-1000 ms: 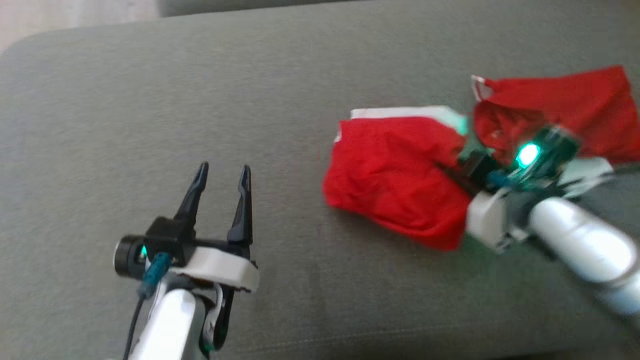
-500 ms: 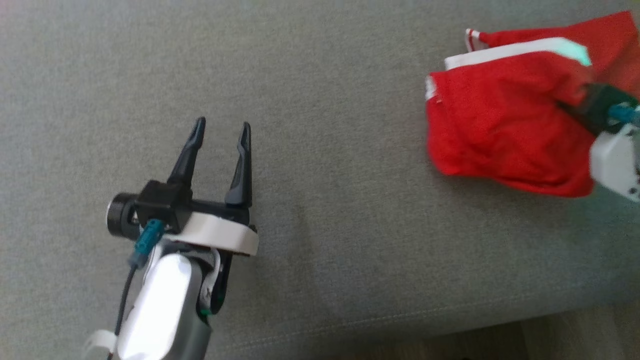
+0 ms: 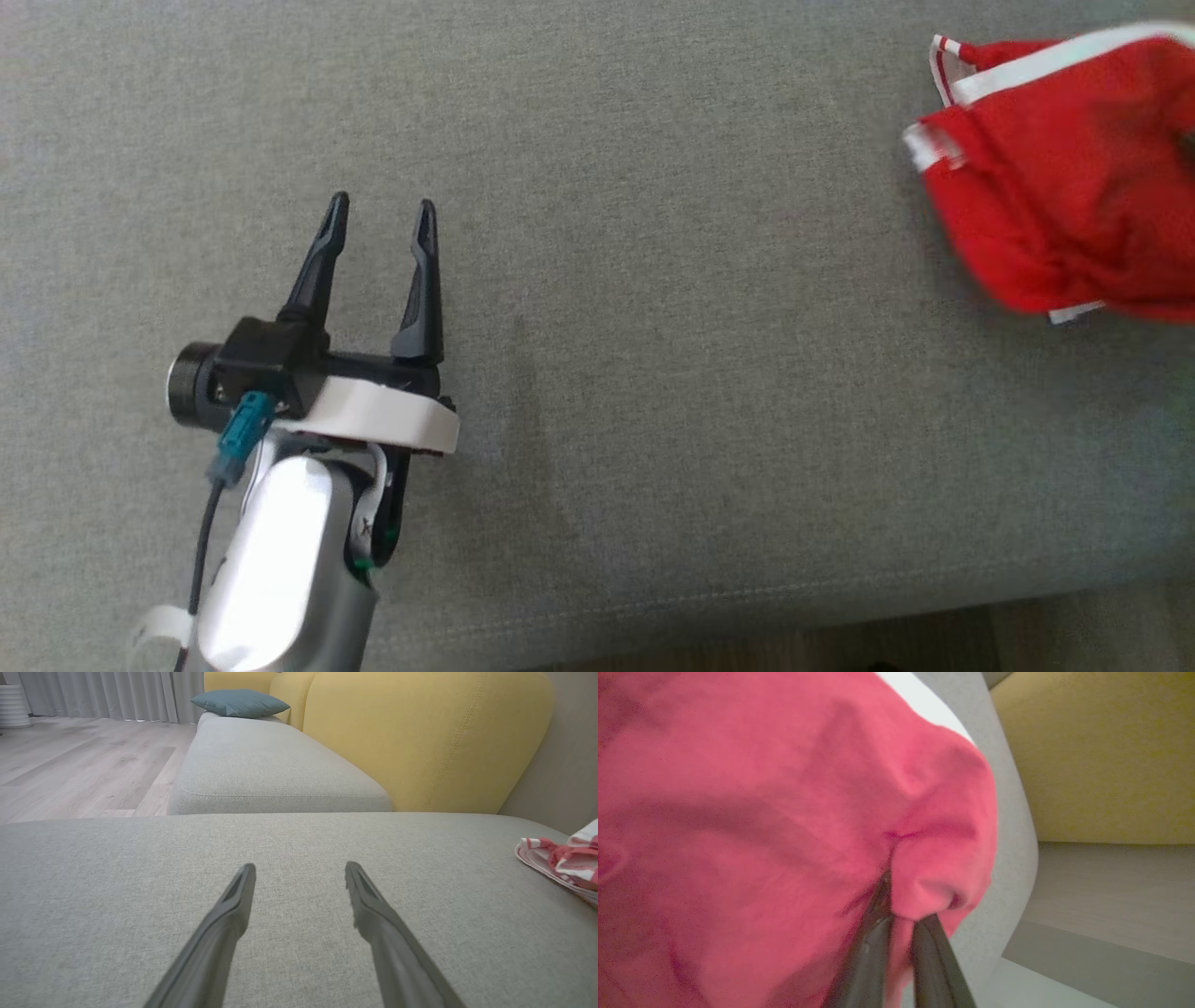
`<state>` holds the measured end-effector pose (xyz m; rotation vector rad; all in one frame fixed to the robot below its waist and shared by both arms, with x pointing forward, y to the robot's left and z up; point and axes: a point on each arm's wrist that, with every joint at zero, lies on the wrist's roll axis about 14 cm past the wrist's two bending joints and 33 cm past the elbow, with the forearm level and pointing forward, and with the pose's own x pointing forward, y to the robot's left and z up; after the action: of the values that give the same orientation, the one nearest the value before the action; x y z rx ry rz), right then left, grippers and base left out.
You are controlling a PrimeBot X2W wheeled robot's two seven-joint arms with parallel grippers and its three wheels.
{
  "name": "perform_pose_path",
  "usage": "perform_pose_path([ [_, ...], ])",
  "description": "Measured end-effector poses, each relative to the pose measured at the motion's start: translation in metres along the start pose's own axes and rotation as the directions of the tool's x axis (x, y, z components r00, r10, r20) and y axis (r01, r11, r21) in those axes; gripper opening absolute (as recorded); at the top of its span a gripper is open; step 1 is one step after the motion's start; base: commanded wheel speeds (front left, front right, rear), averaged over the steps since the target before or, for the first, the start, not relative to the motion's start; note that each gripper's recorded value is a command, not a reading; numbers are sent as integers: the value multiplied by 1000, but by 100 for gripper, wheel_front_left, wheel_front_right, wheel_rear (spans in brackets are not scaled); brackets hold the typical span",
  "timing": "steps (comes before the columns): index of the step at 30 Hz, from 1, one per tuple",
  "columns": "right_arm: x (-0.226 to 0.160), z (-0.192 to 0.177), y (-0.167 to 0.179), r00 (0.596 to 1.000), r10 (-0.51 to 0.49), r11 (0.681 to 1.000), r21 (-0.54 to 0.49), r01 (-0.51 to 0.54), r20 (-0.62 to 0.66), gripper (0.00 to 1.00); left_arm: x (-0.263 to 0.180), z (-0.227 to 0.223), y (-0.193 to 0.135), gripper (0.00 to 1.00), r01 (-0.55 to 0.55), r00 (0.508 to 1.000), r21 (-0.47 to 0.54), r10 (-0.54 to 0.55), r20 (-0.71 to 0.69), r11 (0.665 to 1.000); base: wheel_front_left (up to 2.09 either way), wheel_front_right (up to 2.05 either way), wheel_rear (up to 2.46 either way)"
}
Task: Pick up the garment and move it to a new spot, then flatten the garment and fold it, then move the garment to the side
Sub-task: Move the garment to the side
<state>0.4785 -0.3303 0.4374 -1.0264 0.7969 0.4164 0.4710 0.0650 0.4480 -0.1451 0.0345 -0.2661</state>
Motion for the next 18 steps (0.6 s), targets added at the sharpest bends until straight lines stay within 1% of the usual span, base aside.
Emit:
perform_pose_path([
  [3,-2,0,-17,999,-48,998,34,48,7,0,0,1,0,100,0,1000,-1,0,2,1000,0,0,0],
  [5,-3,-1,-23,997,-71,997,33,71,2,0,0,1,-1,100,3,1000,-1,-3,3,1000,0,0,0],
  [7,-2,-1,-30,996,-93,994,55,93,1,0,1,2,-2,100,5,1000,-2,-5,6,1000,0,0,0],
  [10,-2,1,-40,992,-125,986,109,124,3,0,1,3,-3,100,8,1000,-3,-8,10,1000,0,0,0],
  [13,1,-7,-39,991,-134,976,173,135,-20,0,1,3,-4,100,10,1000,-4,-10,9,1000,0,0,0],
  [14,2,-10,-38,991,-134,970,201,137,-26,27,1,3,-4,100,10,1000,-4,-10,9,1000,0,0,0],
  [15,4,-13,-36,990,-136,963,228,140,-34,82,1,3,-4,100,11,1000,-4,-11,9,1000,0,0,0],
  [16,5,-15,-35,990,-137,959,246,142,-38,100,1,3,-4,100,10,1000,-4,-10,10,1000,0,0,0],
  [18,6,-16,-34,989,-142,947,285,148,-44,100,1,4,-4,100,9,1000,-3,-9,12,1000,0,0,0],
])
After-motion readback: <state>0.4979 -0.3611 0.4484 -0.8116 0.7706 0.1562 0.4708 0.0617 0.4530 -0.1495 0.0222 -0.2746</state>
